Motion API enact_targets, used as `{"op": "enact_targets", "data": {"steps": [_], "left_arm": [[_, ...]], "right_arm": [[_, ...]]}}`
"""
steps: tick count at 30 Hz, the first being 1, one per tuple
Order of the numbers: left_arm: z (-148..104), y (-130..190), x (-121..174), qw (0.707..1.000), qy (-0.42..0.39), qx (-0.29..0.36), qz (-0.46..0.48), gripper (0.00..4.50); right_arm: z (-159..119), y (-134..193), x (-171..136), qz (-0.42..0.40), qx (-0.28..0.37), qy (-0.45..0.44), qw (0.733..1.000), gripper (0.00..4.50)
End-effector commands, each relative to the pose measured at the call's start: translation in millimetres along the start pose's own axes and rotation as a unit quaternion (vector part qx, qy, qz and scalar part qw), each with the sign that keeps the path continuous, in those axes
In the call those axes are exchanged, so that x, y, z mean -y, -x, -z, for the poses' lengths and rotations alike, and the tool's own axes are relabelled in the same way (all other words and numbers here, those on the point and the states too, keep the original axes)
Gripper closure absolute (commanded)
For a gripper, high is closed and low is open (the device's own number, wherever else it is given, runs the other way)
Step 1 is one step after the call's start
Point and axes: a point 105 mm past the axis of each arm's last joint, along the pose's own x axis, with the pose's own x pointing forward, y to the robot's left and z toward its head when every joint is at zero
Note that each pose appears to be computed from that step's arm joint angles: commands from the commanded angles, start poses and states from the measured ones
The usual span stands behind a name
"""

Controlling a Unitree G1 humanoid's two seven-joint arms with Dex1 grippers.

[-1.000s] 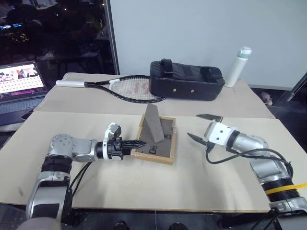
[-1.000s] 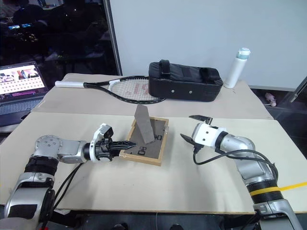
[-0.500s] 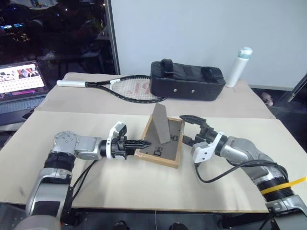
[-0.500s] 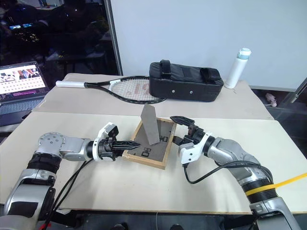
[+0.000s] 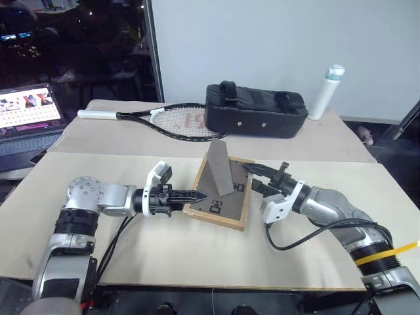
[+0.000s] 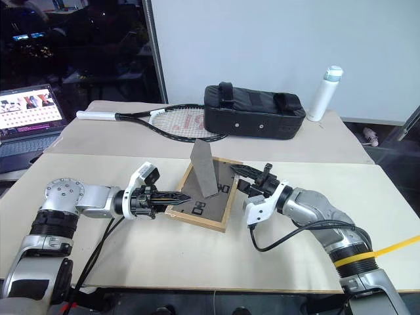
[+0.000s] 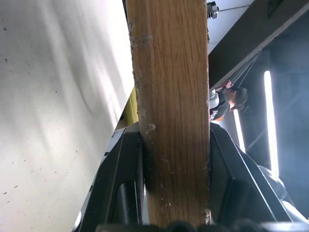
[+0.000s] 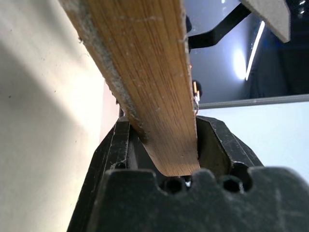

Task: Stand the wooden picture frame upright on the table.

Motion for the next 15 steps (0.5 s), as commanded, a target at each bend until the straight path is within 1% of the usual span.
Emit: {"op": "enact_targets", "data": {"steps": [1, 2, 5, 6, 7, 8, 9, 10, 12, 13, 14, 15], "left_arm": [[-9, 21, -3, 0.993, -0.094, 0.016, -0.076, 1.75], [-10, 25, -3, 0.990, -0.112, 0.019, -0.082, 1.27], [-32, 46, 3, 0.970, -0.203, 0.085, -0.099, 0.20], [-35, 53, 6, 0.963, -0.231, 0.094, -0.104, 0.03], [-41, 60, 11, 0.948, -0.276, 0.112, -0.110, 0.00], [-44, 66, 15, 0.934, -0.315, 0.124, -0.117, 0.00], [-45, 69, 18, 0.921, -0.348, 0.129, -0.122, 0.00], [-43, 71, 22, 0.911, -0.372, 0.129, -0.122, 0.00], [-43, 73, 27, 0.890, -0.418, 0.137, -0.119, 0.00], [-43, 73, 28, 0.882, -0.433, 0.142, -0.119, 0.00], [-43, 73, 27, 0.874, -0.448, 0.144, -0.125, 0.00], [-43, 73, 26, 0.869, -0.456, 0.145, -0.129, 0.00]], "right_arm": [[0, 2, 23, 0.047, 0.005, -0.011, 0.999, 3.14], [1, 2, 23, 0.047, 0.003, -0.016, 0.999, 3.24], [6, 4, 20, 0.041, -0.005, -0.044, 0.998, 3.25], [8, 4, 19, 0.041, -0.008, -0.061, 0.997, 3.25], [17, 4, 19, 0.050, -0.028, -0.127, 0.990, 3.25], [26, 3, 15, 0.051, -0.044, -0.210, 0.976, 3.25], [33, 3, 9, 0.045, -0.052, -0.289, 0.955, 3.25], [37, 3, 3, 0.037, -0.052, -0.369, 0.927, 3.25], [47, 3, -6, 0.033, -0.064, -0.509, 0.858, 3.27], [49, 3, -8, 0.031, -0.067, -0.550, 0.832, 3.27], [56, 4, -9, 0.036, -0.080, -0.596, 0.798, 3.27], [59, 5, -10, 0.039, -0.088, -0.623, 0.776, 3.27]]}}
